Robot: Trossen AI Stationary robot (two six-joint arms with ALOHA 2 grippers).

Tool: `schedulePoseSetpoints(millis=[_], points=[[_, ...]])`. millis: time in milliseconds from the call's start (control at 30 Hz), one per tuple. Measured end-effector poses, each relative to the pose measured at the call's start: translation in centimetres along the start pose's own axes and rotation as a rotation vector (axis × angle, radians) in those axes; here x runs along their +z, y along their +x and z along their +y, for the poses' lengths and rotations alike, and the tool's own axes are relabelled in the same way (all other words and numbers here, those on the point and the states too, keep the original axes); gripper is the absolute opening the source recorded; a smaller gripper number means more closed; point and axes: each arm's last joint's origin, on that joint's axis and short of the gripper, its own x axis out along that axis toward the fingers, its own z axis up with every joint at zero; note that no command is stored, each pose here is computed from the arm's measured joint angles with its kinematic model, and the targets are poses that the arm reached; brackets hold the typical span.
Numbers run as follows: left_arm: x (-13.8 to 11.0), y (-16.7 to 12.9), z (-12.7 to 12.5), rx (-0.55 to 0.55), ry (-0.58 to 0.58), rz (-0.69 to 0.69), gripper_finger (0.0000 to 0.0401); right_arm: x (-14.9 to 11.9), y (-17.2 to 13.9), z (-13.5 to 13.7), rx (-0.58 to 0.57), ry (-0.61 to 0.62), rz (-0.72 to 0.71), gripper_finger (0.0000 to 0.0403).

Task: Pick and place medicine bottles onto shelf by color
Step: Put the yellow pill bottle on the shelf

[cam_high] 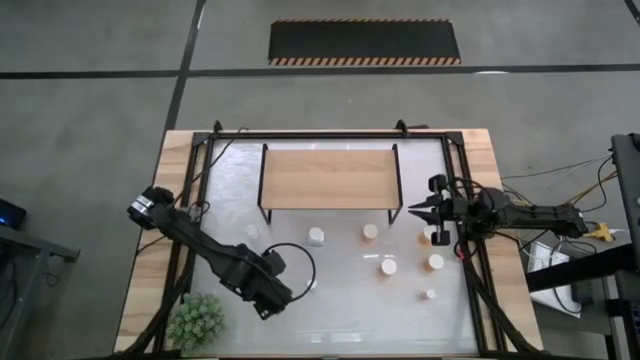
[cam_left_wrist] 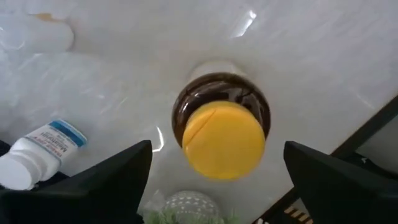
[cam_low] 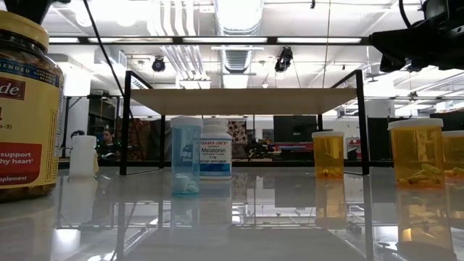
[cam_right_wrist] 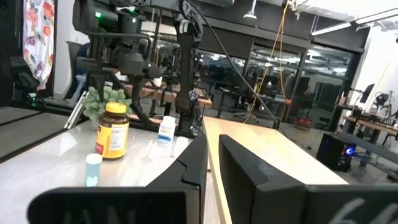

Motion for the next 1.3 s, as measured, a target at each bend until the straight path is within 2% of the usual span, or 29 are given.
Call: schedulePoseSetpoints(millis=[233,333,533,733,900,1033,1167,1300], points=[[0.0,2.1,0.0,0.003,-0.008,0.004,0.0346,0.0,0.0,0.0,0.0,0.001,0.0,0.0034],[-0.1,2.5,0.1,0.015,-0.019,0.018,0.0333,0.0,0.0,0.0,0.0,0.001,0.0,0.0034],[-0.2,2.7,0.0,0.004,-0.015,0.018,0.028,0.0,0.0,0.0,0.0,0.001,-0.002,0.0034],[-0.3,2.6,-0.1,-0.002,-0.011,0.018,0.0203,0.0,0.0,0.0,0.0,0.001,-0.002,0.0034],[-0.2,2.5,-0.2,-0.017,-0.01,0.014,0.0196,0.0,0.0,0.0,0.0,0.008,0.0,0.0034],[0.0,1.4,-0.9,-0.092,-0.007,0.013,0.0196,0.0,0.0,0.0,0.0,0.008,0.0,0.0034],[0.5,-1.0,-2.2,-0.249,0.07,-0.052,0.0196,0.0,0.0,0.0,-0.001,0.008,0.0,0.0034],[1.8,-3.7,-2.8,-0.378,0.078,-0.121,0.0196,0.0,0.0,0.0,-0.001,0.008,0.001,0.0034]])
